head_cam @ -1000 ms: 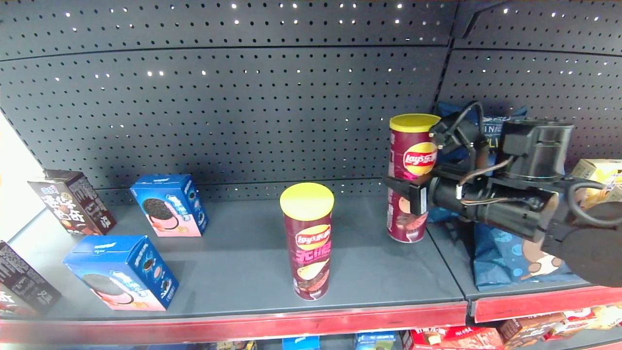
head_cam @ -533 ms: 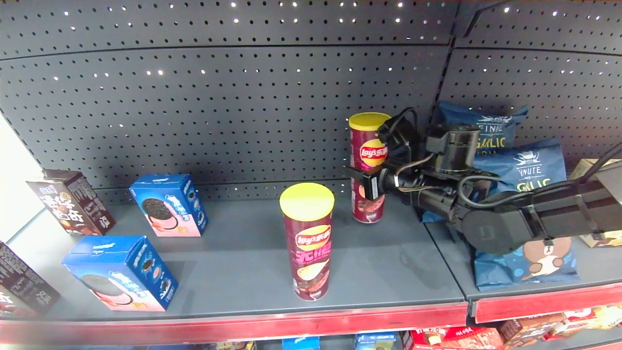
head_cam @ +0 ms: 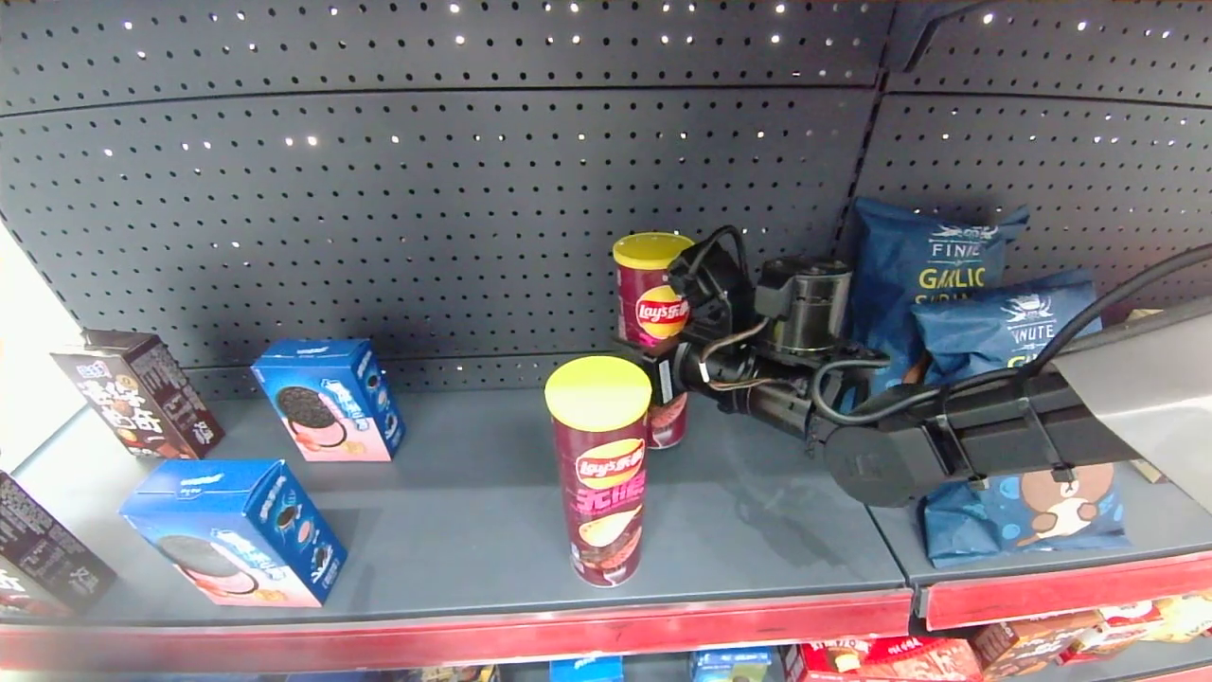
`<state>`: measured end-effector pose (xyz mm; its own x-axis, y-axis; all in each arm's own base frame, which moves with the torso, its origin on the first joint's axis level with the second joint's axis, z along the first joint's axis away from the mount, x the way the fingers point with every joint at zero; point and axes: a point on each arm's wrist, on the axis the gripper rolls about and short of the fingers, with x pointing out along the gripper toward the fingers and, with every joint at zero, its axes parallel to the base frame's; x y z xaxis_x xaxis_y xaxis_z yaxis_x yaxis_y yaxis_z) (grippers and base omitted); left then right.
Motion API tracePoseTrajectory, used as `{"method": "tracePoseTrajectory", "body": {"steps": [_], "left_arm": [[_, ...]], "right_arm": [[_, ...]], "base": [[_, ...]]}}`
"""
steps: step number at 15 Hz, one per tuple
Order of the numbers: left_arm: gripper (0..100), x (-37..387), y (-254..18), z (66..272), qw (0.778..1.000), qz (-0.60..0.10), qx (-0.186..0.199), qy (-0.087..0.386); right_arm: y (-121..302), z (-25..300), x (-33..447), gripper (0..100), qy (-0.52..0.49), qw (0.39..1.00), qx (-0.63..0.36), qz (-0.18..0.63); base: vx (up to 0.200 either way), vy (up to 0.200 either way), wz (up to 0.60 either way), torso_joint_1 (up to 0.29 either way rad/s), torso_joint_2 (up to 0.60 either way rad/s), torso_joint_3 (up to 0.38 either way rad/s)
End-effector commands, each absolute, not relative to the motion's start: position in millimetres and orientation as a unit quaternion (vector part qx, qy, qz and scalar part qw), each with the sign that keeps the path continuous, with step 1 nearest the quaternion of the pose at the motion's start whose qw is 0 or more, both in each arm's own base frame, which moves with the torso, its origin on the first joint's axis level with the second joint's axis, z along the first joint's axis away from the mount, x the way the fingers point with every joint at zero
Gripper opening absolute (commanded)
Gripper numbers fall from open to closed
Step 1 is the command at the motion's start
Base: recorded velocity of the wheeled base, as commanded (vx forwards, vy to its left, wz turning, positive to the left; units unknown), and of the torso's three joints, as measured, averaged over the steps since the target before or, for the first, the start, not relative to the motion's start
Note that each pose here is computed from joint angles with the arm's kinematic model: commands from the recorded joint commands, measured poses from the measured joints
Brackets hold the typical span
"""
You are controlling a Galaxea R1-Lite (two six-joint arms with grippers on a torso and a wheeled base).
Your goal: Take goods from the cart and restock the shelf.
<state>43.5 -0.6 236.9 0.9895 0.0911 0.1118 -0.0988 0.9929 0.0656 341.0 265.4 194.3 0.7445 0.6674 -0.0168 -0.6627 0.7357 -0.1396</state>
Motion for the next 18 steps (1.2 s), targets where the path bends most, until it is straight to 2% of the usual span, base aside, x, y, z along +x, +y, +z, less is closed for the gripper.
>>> {"method": "tracePoseTrajectory", "body": {"steps": [1,8,18], "left_arm": [[100,43.9,-0.6,237.5,0.997,0.048,0.035,-0.055],[100,43.8,-0.7,238.1,0.997,0.046,0.035,-0.056],[100,44.6,-0.8,235.7,0.997,0.046,0.037,-0.051]], "right_arm": [[272.3,191.7,339.8,0,-0.017,0.929,-0.067,0.364],[288.7,179.0,354.8,0,-0.03,0.923,-0.062,0.379],[295.4,143.1,370.1,0,-0.031,0.924,-0.063,0.375]], "base": [[0.0,0.0,0.0,0.0,0.0,0.0],[0.0,0.0,0.0,0.0,0.0,0.0],[0.0,0.0,0.0,0.0,0.0,0.0]]}}
